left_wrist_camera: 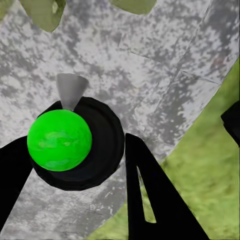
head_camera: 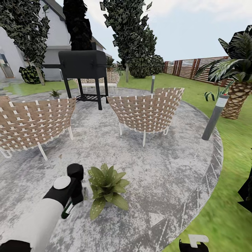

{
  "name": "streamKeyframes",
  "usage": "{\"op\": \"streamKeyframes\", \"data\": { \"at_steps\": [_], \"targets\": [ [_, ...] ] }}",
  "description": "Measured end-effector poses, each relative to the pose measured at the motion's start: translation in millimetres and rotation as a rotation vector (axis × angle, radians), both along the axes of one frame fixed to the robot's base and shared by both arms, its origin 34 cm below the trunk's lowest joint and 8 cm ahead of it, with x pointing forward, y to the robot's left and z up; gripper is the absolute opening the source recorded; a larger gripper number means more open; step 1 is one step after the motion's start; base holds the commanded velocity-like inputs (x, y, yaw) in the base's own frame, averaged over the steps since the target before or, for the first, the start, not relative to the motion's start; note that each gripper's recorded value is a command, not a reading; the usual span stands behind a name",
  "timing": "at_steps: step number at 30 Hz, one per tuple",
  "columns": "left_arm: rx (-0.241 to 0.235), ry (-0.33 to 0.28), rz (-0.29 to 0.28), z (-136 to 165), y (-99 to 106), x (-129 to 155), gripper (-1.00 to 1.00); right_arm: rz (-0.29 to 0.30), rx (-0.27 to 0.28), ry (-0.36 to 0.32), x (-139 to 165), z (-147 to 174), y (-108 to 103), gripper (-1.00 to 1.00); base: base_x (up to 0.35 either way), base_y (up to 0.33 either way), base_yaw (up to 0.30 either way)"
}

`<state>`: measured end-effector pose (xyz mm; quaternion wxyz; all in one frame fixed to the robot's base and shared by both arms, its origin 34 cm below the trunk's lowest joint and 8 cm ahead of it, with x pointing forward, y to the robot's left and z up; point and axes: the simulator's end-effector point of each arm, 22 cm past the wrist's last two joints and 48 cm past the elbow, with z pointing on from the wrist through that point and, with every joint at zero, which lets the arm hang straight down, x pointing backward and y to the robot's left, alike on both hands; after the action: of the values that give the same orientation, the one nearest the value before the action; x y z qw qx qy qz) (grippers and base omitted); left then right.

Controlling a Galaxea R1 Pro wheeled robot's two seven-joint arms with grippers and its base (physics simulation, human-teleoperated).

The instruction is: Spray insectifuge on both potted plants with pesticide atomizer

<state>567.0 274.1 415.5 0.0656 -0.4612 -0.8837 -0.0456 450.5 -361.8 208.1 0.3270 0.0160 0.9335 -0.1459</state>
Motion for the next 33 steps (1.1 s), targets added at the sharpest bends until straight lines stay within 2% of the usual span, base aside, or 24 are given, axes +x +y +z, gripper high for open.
{"op": "streamKeyframes", "data": {
  "at_steps": [1, 5, 8, 11, 13, 15, 17, 19, 22, 24, 26, 28, 31, 33],
  "targets": [
    [0.015, -0.028, -0.009, 11.5, 0.0, 13.4, -1.0, 0.001, -0.001, 0.001, -0.1, 0.0, -0.2, 1.0, 0.0, 0.0, 0.0],
    [0.021, -0.081, -0.017, 35.1, -3.2, 39.1, -1.0, 0.003, -0.001, 0.002, -0.5, -0.3, -0.2, 1.0, 0.0, 0.0, 0.0],
    [0.009, -0.083, -0.026, 37.1, -12.9, 41.9, -1.0, 0.003, -0.001, 0.001, -0.3, -0.3, -0.1, 1.0, 0.0, 0.0, 0.0],
    [-0.025, -0.076, -0.056, 35.7, -41.8, 40.4, -1.0, 0.004, 0.0, 0.001, 0.0, -0.2, 0.4, 1.0, 0.0, 0.0, 0.0],
    [-0.054, -0.076, -0.097, 36.6, -73.3, 39.0, -1.0, 0.003, 0.0, 0.001, -0.1, -0.3, 0.6, 1.0, 0.0, 0.0, 0.0],
    [-0.031, -0.077, -0.154, 36.8, -87.8, 37.3, -1.0, 0.003, 0.0, 0.001, 0.1, -0.2, 0.2, 1.0, 0.0, 0.0, 0.0],
    [-0.014, -0.076, -0.175, 36.0, -88.7, 36.4, -1.0, 0.004, 0.0, 0.001, 0.0, -0.2, 0.2, 1.0, 0.0, 0.0, 0.0],
    [-0.004, -0.075, -0.171, 35.6, -82.2, 36.9, -1.0, 0.004, 0.0, 0.001, 0.0, -0.2, 0.1, 1.0, 0.0, 0.0, 0.0],
    [0.028, -0.067, -0.142, 31.6, -52.2, 35.9, -1.0, 0.003, 0.0, 0.001, 0.0, -0.2, 0.1, 1.0, 0.0, 0.0, 0.0],
    [0.038, -0.061, -0.131, 29.6, -41.4, 34.3, -1.0, 0.003, -0.001, 0.001, 0.0, -0.1, -0.1, 1.0, 0.0, 0.0, 0.0],
    [0.04, -0.06, -0.129, 28.8, -39.4, 33.5, -1.0, 0.003, -0.001, 0.001, 0.0, -0.1, -0.1, 1.0, 0.0, 0.0, 0.0],
    [0.035, -0.065, -0.138, 30.8, -46.6, 35.3, -1.0, 0.002, -0.001, 0.001, -0.1, -0.1, -0.2, 1.0, 0.0, 0.0, 0.0],
    [-0.008, -0.079, -0.182, 37.5, -87.7, 38.1, -1.0, 0.001, -0.001, 0.0, 0.0, 0.0, -0.3, 1.0, 0.0, 0.0, 0.0],
    [-0.022, -0.089, -0.197, 42.2, -102.6, 40.3, -1.0, 0.001, -0.001, 0.001, -0.1, -0.1, -0.3, 1.0, 0.0, 0.0, 0.0]
  ]
}}
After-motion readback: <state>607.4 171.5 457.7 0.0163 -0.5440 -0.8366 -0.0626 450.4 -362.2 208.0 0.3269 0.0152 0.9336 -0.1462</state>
